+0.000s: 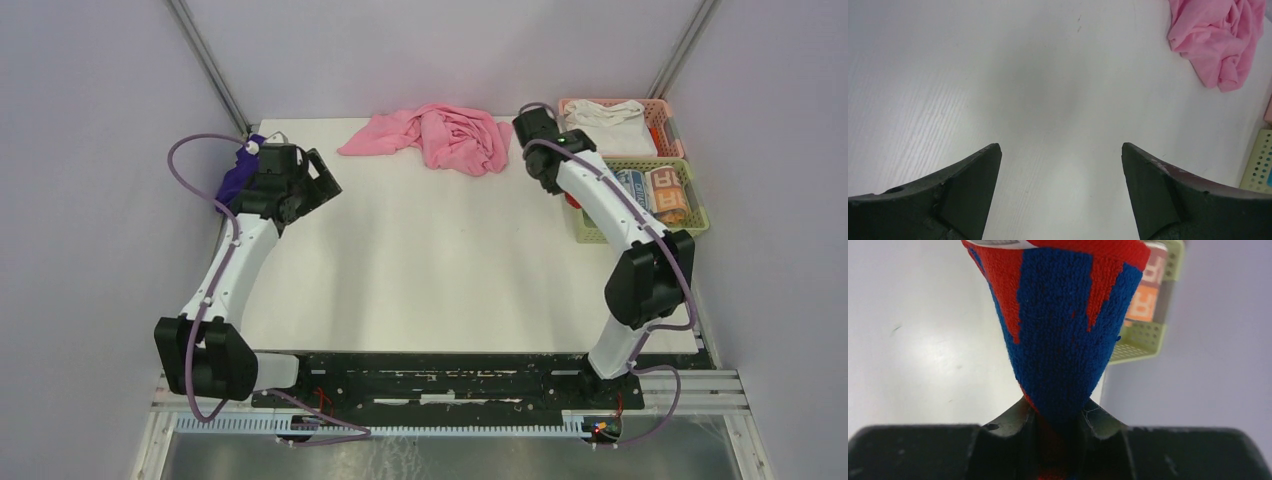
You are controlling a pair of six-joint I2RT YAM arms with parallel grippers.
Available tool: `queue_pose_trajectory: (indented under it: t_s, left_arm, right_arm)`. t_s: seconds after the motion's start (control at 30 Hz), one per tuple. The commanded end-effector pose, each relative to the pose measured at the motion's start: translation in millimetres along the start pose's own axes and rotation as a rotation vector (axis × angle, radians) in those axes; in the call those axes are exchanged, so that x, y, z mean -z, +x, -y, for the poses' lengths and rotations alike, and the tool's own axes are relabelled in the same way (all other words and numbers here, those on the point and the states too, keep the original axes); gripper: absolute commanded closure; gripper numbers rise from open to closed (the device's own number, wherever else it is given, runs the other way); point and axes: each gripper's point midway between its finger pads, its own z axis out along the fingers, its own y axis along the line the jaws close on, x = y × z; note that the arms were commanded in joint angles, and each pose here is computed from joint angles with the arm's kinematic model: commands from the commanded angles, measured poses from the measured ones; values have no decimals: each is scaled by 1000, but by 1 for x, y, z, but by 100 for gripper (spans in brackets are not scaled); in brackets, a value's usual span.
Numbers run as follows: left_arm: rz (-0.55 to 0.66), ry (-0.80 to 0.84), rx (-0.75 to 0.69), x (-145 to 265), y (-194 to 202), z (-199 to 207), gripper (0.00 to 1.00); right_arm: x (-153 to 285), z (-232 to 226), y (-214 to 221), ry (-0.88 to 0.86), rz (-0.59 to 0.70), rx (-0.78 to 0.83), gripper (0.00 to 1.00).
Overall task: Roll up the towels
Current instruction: Pick up the towel at the center of the board, then place the towel in the bin.
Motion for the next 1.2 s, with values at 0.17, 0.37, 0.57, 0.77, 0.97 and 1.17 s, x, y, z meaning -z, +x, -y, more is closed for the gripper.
queue_pose_trajectory:
  t_s: [0.17,0.37,0.57,0.77,0.97,1.17]
  left_arm:
    - [5,-56,-116,6,5,-19,1]
    - [-4,-58,-118,5,8,-21,1]
    - [-8,-66,-120,4,9,-23,0]
    - [-13,-64,-119,3,10,-23,0]
    - [-18,-59,-120,2,12,-22,0]
    - [-24,-49,-117,1,13,-21,0]
  right_arm:
    - [-41,96,7,231,-105,-247,100]
    - [-87,92,9,260,-160,-276,100]
    - [-120,66,14,209,-210,-247,100]
    - [-145,33,23,47,-249,-226,100]
    - [-166,2,34,-188,-270,-234,100]
    - [-176,-33,43,-470,-261,-183,100]
